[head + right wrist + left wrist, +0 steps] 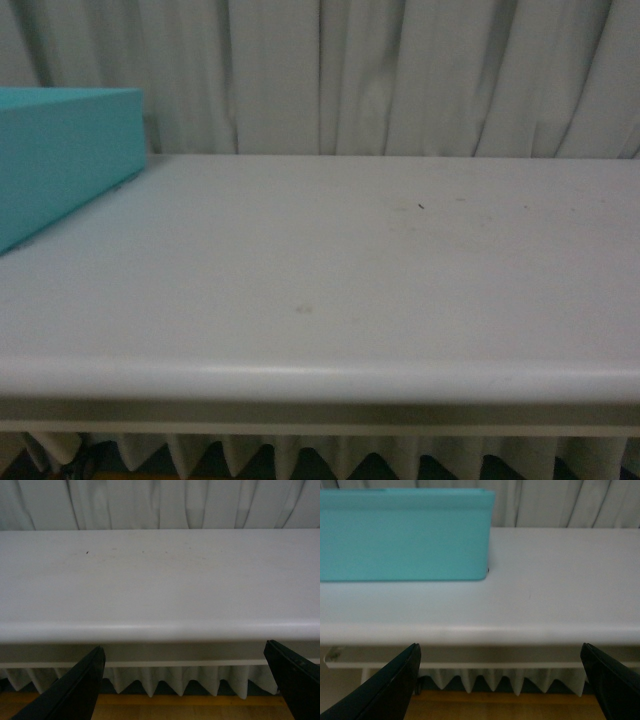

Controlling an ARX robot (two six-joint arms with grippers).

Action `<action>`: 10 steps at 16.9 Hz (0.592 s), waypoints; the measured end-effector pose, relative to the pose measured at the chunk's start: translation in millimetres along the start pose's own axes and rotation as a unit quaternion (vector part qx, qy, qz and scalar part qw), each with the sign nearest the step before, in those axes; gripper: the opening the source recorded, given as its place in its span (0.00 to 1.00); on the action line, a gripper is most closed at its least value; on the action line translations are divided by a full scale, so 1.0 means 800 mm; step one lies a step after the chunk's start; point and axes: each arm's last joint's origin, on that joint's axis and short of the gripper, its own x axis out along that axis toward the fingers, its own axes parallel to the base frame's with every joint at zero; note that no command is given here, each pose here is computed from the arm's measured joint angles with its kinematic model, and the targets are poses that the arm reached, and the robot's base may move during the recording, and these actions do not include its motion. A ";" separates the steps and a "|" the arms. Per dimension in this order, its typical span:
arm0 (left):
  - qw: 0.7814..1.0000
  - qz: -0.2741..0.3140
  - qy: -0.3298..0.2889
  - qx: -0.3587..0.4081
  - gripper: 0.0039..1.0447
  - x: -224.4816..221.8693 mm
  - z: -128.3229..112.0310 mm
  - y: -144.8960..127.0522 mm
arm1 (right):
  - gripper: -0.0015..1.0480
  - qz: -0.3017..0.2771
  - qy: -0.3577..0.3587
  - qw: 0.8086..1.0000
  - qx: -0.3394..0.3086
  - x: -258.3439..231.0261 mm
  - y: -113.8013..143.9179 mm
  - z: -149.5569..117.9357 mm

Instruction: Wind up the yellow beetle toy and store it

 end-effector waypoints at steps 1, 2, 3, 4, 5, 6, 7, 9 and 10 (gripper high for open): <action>1.000 0.000 -0.001 0.000 0.94 0.000 0.000 0.000 | 0.94 0.000 0.001 1.000 0.000 0.000 0.000 0.000; 1.000 -0.001 0.000 0.000 0.94 0.000 0.000 0.000 | 0.94 0.000 0.000 1.000 0.000 0.000 0.000 0.000; 1.000 0.000 -0.001 0.000 0.94 0.000 0.000 0.000 | 0.94 0.000 0.001 1.000 0.000 0.000 0.000 0.000; 1.000 -0.001 0.000 0.000 0.94 0.000 0.000 0.000 | 0.94 0.000 0.000 1.000 0.000 0.000 0.000 0.000; 1.000 0.000 -0.001 0.000 0.94 0.000 0.000 0.000 | 0.94 0.000 0.000 1.000 0.000 0.000 0.000 0.000; 1.000 -0.001 0.000 0.000 0.94 0.000 0.000 0.000 | 0.94 0.000 0.000 1.000 0.000 0.000 0.000 0.000; 1.000 0.000 -0.001 0.000 0.94 0.000 0.000 0.000 | 0.94 0.000 0.000 1.000 0.000 0.000 0.000 0.000; 1.000 -0.001 0.000 0.000 0.94 0.000 0.000 0.000 | 0.94 0.000 0.001 1.000 0.000 0.000 0.000 0.000; 1.000 -0.001 -0.001 0.000 0.94 0.000 0.000 0.000 | 0.94 0.000 0.001 1.000 0.000 0.000 0.000 0.000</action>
